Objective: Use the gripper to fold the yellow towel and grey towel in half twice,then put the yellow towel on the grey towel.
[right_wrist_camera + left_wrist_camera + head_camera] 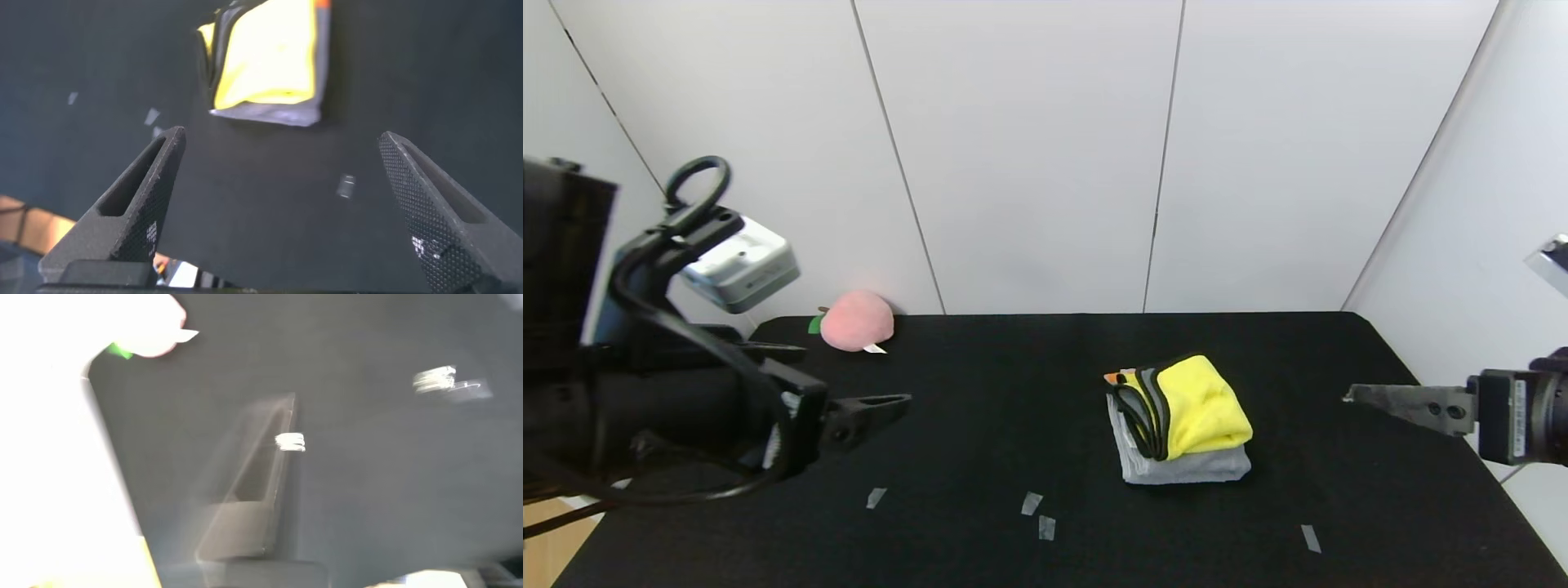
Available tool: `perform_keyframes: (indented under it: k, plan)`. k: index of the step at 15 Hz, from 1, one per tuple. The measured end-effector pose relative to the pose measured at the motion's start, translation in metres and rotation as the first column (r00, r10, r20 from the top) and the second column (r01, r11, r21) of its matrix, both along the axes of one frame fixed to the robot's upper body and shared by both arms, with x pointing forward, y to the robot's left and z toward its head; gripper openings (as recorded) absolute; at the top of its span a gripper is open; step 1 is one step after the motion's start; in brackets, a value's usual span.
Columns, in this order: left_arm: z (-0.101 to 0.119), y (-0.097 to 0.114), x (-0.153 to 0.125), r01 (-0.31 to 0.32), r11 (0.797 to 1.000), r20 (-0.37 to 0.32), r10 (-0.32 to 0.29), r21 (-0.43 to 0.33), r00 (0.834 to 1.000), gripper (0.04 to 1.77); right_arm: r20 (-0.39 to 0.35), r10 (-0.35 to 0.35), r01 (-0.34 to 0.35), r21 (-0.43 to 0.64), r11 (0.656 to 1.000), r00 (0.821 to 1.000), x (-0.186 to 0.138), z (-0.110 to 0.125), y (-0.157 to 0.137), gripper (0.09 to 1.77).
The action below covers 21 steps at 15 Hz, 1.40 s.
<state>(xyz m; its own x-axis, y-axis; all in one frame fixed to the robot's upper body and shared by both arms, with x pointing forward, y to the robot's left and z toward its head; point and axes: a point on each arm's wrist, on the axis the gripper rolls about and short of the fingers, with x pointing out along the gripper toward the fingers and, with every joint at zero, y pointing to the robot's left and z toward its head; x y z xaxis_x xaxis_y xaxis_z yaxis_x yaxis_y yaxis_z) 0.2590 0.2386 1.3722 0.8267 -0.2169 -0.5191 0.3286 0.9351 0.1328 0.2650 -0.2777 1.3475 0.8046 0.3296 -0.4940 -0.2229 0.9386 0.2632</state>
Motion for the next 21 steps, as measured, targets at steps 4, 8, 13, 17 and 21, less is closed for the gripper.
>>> perform_keyframes:
  k: [4,8,13,17,21]
  plan:
    - [0.000,0.046,-0.042,-0.062,0.995,0.102,0.054,0.080,0.993,1.71,0.077,-0.028,0.038,-0.121,0.992,0.997,-0.038,0.001,-0.025,1.70]
    - [-0.009,0.075,-0.086,-0.145,0.988,0.144,0.135,0.058,0.980,1.72,0.151,-0.145,0.166,-0.136,0.977,0.978,-0.073,-0.004,-0.047,1.70]
    - [-0.024,0.092,-0.145,-0.121,0.992,0.129,0.122,-0.020,0.984,1.72,0.209,-0.237,0.265,-0.119,0.957,0.949,-0.118,-0.010,-0.057,1.70]
    - [-0.035,0.097,-0.182,-0.143,0.989,0.166,0.149,-0.049,0.975,1.72,0.241,-0.249,0.281,-0.108,0.954,0.938,-0.154,-0.019,-0.058,1.70]
    - [-0.048,0.094,-0.215,-0.130,0.987,0.172,0.146,-0.098,0.974,1.72,0.273,-0.241,0.275,-0.094,0.957,0.931,-0.188,-0.036,-0.058,1.70]
